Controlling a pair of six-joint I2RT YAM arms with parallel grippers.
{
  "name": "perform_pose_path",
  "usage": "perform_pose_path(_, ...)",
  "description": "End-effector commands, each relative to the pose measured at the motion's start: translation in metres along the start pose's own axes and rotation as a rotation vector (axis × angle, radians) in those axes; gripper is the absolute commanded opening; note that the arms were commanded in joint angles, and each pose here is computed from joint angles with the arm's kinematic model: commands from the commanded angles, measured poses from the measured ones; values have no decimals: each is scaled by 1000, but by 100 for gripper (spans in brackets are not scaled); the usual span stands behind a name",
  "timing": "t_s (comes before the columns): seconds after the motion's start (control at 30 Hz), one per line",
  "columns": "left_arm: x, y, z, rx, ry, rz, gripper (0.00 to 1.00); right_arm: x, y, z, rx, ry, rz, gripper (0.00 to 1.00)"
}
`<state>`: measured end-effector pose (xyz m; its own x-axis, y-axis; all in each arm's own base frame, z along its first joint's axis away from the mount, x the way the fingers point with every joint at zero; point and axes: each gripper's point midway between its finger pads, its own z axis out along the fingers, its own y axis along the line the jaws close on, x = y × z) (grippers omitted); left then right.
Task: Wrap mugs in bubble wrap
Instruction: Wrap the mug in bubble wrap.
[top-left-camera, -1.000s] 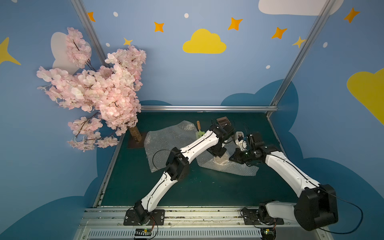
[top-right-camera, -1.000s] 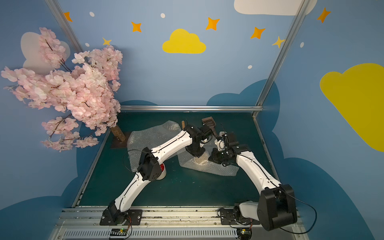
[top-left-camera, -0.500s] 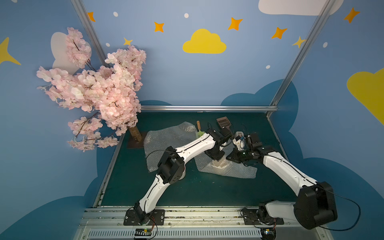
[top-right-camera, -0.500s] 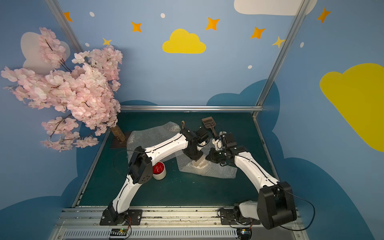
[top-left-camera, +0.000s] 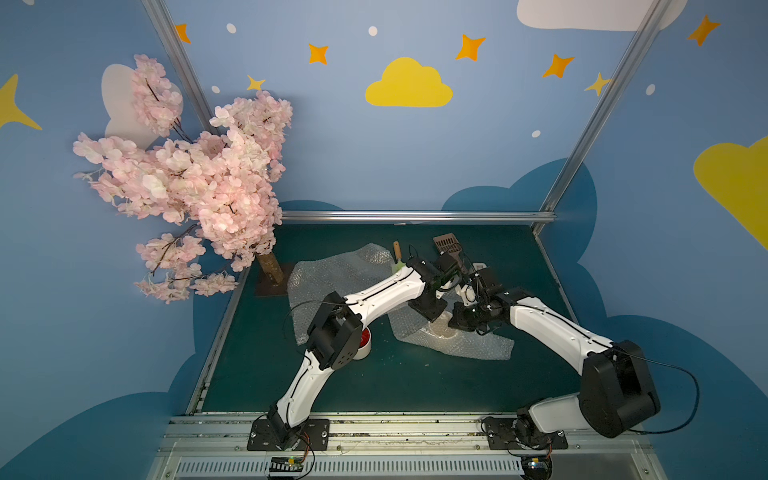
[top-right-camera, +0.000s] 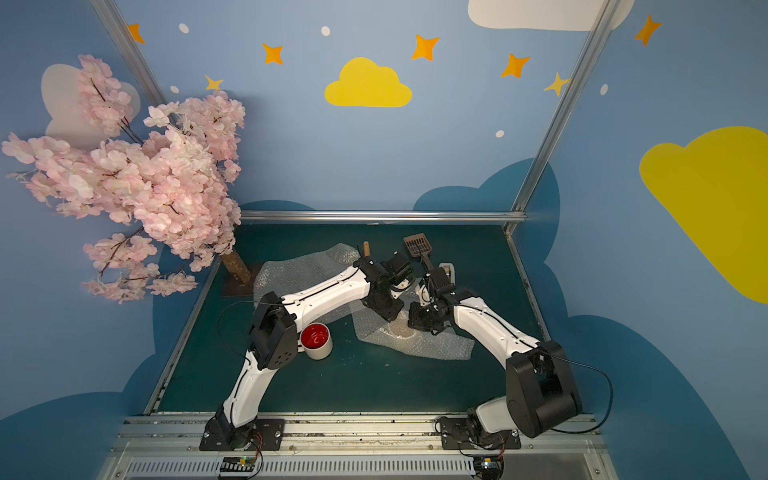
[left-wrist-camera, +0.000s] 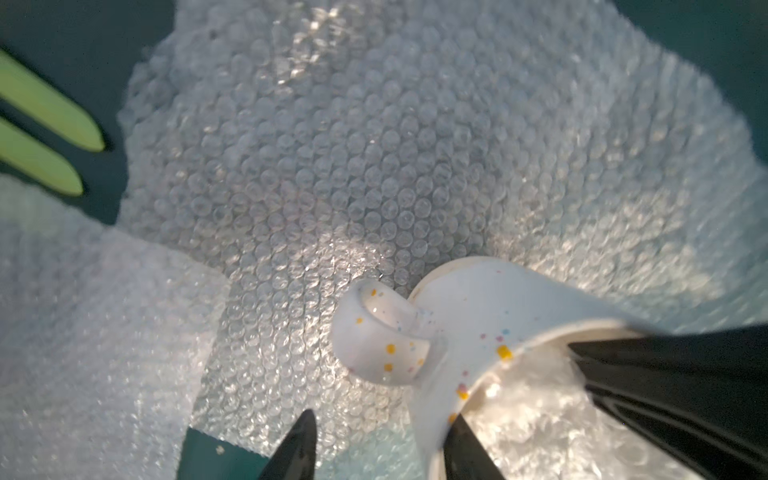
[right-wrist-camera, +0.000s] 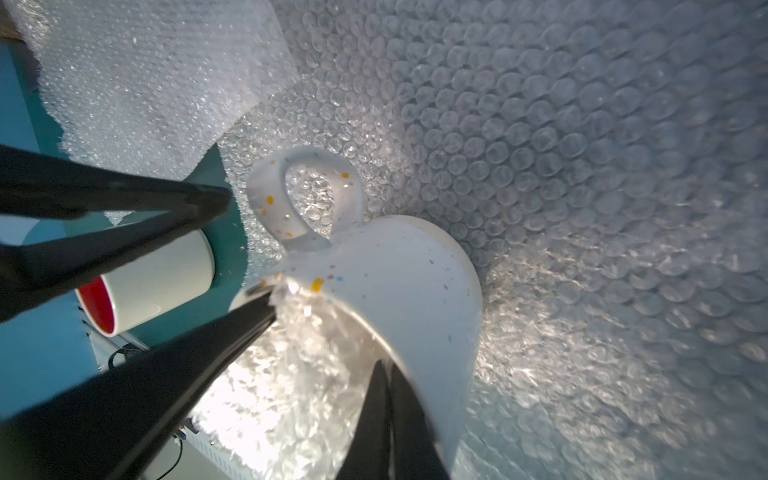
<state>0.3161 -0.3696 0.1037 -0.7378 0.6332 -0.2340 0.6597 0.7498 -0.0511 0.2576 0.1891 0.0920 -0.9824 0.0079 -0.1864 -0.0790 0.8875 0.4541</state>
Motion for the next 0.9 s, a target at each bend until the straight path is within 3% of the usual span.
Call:
perform_pose_path(0.0,-11,8,-44,-8,-97,-31,67,7,-9,2,71,20,25,0)
perform_pose_path(0.13,-5,24,-70,-49,-113,-109,75,3,0,0,67,-4,52,0)
perform_pose_path(0.33,28,22,-104,0,-65,-370,75,1,-3,-1,89,-28,141,0)
perform_pose_path(0.6,52,-11,-87,186,-99,-735,78,-3,-4,1,54,-104,251,0)
perform_pose_path(0.77,51,-26,-86,280,-139,-959,76,-3,-5,-1,41,-150,290,0)
perform_pose_path(0.87,46,-41,-83,333,-139,-1024,75,-2,-7,-2,46,-161,290,0)
